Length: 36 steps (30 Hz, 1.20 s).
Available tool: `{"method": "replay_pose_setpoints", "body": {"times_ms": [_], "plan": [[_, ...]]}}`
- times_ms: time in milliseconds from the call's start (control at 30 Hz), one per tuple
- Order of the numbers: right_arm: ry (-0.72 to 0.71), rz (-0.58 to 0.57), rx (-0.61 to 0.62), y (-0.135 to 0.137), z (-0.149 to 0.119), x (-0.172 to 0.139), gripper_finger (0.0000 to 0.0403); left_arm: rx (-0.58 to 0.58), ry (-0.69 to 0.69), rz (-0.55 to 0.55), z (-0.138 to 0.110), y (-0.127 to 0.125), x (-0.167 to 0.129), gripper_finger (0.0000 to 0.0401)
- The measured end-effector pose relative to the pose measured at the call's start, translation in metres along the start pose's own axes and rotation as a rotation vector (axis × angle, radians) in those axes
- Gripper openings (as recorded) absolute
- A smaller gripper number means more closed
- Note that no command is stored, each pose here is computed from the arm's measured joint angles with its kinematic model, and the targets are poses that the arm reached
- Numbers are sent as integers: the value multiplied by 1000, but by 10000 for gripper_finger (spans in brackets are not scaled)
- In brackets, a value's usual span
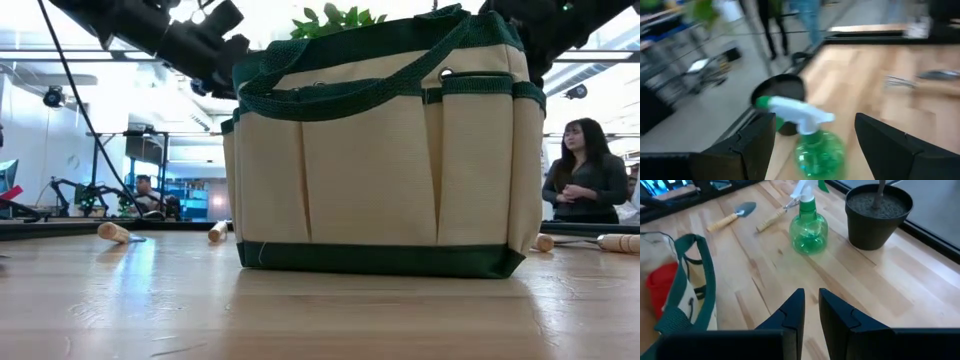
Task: Pick & Place Garden tools in Gardening bag
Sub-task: Put the green spray bottle into the green gardening bag
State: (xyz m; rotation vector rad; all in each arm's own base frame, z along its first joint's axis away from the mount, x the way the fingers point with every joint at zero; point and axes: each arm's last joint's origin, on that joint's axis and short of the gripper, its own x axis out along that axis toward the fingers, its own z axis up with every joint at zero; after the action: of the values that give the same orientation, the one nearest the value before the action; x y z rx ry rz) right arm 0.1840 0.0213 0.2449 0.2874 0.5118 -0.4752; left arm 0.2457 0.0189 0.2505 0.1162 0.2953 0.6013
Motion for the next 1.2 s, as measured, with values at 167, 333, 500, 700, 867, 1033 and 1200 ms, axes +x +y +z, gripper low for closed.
{"method": "replay_pose_setpoints", "body": {"times_ms": [167,333,500,700,867,1033,1200], "plan": [[15,-9,-10,1,-2,4,48,-29,29,-18,-4,3,5,273],[10,-6,-7,2,-1,4,48,2,83,-47,-12,8,16,273],[7,-5,-9,2,-1,4,48,79,145,-51,-25,10,31,273],[11,-6,-11,2,-2,5,48,60,144,-108,-36,10,52,273],[11,-7,-12,3,-2,5,48,20,111,-145,-41,14,68,273],[11,-6,-11,3,-2,5,48,4,132,-140,-51,20,80,273],[11,-6,-11,3,-2,5,48,2,155,-148,-57,29,87,273]]}}
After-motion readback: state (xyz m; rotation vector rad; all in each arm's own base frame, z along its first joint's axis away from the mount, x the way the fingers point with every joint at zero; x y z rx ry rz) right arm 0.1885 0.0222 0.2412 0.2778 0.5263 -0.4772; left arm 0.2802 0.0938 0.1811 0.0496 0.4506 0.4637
